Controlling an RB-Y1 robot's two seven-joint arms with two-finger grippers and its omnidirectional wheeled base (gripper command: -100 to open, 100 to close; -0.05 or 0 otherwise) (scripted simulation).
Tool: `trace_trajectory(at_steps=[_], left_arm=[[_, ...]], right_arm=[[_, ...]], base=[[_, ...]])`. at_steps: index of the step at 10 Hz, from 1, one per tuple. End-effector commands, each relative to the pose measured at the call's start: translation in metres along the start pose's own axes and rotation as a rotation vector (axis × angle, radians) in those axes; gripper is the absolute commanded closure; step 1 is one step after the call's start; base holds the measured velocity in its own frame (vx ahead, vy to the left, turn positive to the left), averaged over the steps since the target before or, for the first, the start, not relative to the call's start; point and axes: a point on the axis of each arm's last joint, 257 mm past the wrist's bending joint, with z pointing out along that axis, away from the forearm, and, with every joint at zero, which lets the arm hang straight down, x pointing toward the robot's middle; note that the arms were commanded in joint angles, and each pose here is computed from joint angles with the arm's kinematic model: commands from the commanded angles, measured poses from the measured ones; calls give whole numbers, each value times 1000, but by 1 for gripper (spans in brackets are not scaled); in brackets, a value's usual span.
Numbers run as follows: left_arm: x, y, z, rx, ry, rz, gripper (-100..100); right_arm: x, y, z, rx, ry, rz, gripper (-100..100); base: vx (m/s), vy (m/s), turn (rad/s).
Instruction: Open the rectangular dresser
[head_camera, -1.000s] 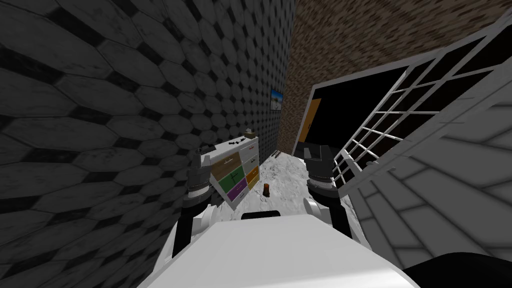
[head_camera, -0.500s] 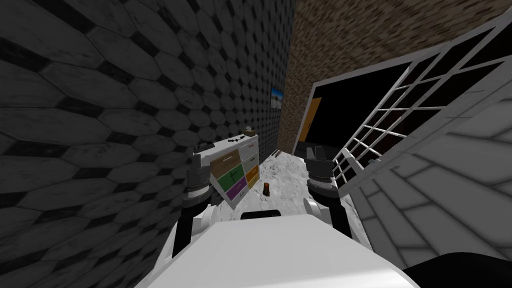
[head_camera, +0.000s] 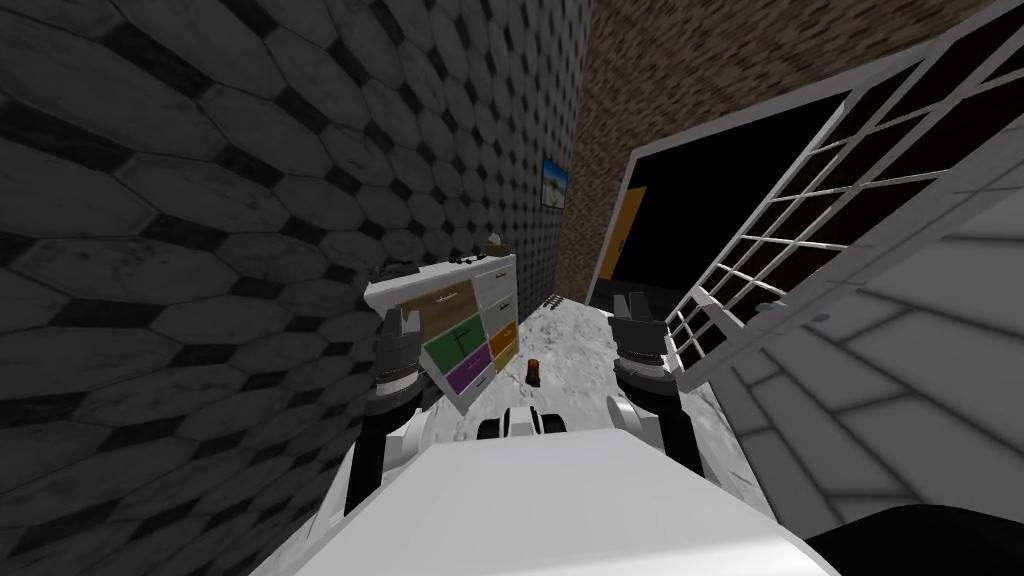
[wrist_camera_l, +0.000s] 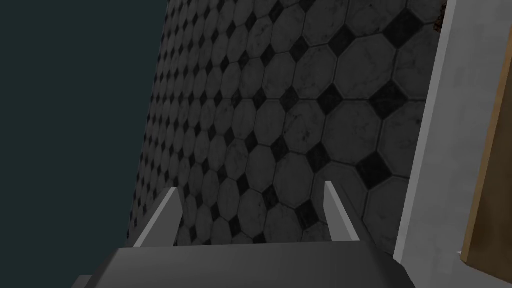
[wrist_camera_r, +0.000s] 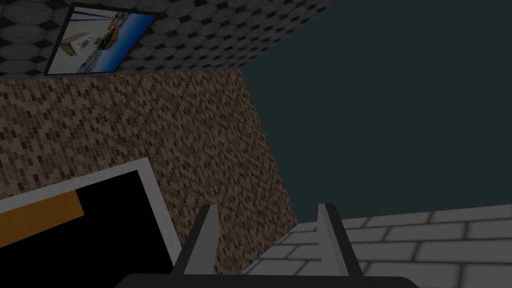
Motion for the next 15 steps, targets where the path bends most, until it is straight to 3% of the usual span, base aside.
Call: trace_trajectory(at_steps=[1,2,7,15], left_arm=[[8,7,3,-9,50,-2,-100],[13,14,6,-24,75,-8,-100],[22,41,17,-84,111,-40,-100],[33,94,40,-218,116,-122,-100]], right_arm=[[0,0,0,1,0,0,0],[0,0,0,1,0,0,0],[0,0,0,1,0,0,0],[0,0,0,1,0,0,0]], base=[[47,-56,79],[82,-87,125],[85,-125,129],[98,-151,159]])
